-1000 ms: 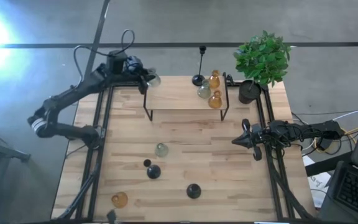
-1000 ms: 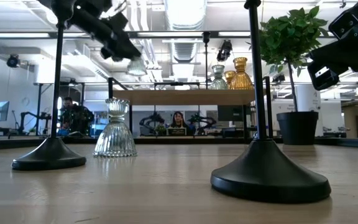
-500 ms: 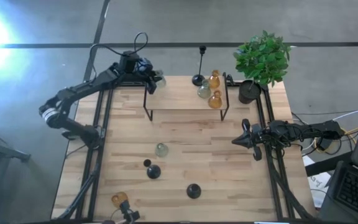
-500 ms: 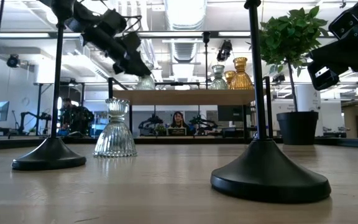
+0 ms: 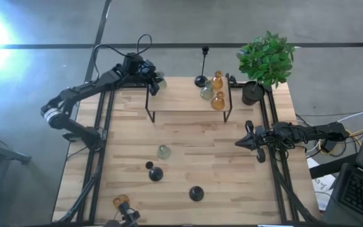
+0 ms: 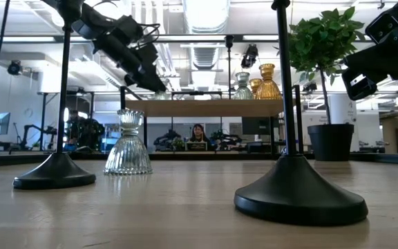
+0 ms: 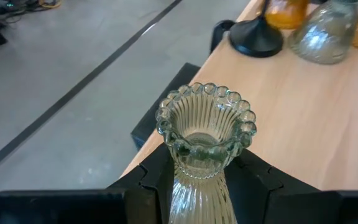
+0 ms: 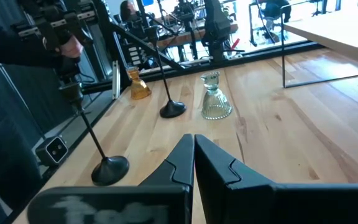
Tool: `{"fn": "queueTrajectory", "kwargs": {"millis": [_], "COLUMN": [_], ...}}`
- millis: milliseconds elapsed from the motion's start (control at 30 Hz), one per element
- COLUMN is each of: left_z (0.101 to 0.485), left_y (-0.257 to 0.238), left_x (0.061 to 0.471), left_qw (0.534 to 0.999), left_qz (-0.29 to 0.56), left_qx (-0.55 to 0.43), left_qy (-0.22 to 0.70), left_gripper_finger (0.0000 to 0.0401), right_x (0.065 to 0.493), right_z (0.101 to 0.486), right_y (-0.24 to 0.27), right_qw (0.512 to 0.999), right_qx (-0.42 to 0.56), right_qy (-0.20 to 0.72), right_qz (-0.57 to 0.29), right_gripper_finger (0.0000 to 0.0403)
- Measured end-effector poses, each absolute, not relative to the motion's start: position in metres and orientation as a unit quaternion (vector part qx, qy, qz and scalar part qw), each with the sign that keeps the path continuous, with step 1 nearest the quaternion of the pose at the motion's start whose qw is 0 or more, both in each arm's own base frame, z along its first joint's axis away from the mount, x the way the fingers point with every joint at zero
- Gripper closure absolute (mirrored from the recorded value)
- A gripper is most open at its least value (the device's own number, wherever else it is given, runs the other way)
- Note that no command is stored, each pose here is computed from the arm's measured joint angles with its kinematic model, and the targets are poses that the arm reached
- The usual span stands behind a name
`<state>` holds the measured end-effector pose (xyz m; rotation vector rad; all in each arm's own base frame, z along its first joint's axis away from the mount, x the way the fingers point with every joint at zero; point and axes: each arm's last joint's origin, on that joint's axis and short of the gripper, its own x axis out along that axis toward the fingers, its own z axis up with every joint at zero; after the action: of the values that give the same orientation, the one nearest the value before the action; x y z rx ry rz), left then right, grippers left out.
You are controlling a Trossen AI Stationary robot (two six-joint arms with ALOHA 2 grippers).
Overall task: Pick & Place candle stick holders
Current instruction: Put the top green candle holder on the shelf
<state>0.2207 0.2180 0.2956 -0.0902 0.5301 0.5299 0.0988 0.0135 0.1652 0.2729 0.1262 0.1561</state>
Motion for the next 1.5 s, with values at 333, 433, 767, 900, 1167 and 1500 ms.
{"fn": "queueTrajectory", "kwargs": {"millis": [333,433,767,900,1167,1500], "left_z": [0.292,0.292,0.288,0.287,0.287,0.284], "left_y": [0.217,0.217,0.216,0.216,0.217,0.217], "left_x": [0.217,0.217,0.216,0.217,0.217,0.216], "left_qw": [0.926,0.926,0.925,0.925,0.925,0.920], "left_qz": [0.265,0.264,0.262,0.262,0.262,0.271], "left_qx": [-0.048,-0.048,-0.048,-0.048,-0.048,-0.052], "left_qy": [0.266,0.267,0.271,0.270,0.271,0.279], "left_gripper_finger": [0.0279,0.0279,0.0279,0.0279,0.0275,0.0207], "right_x": [0.099,0.099,0.099,0.099,0.099,0.099], "right_z": [0.165,0.165,0.165,0.165,0.165,0.165], "right_y": [0.014,0.014,0.014,0.014,0.014,0.014], "right_qw": [0.986,0.986,0.986,0.986,0.986,0.986], "right_qx": [0.136,0.136,0.136,0.136,0.136,0.136], "right_qy": [0.063,0.063,0.063,0.063,0.063,0.063], "right_qz": [0.078,0.078,0.078,0.078,0.077,0.078], "right_gripper_finger": [0.0394,0.0394,0.0394,0.0394,0.0394,0.0394]}}
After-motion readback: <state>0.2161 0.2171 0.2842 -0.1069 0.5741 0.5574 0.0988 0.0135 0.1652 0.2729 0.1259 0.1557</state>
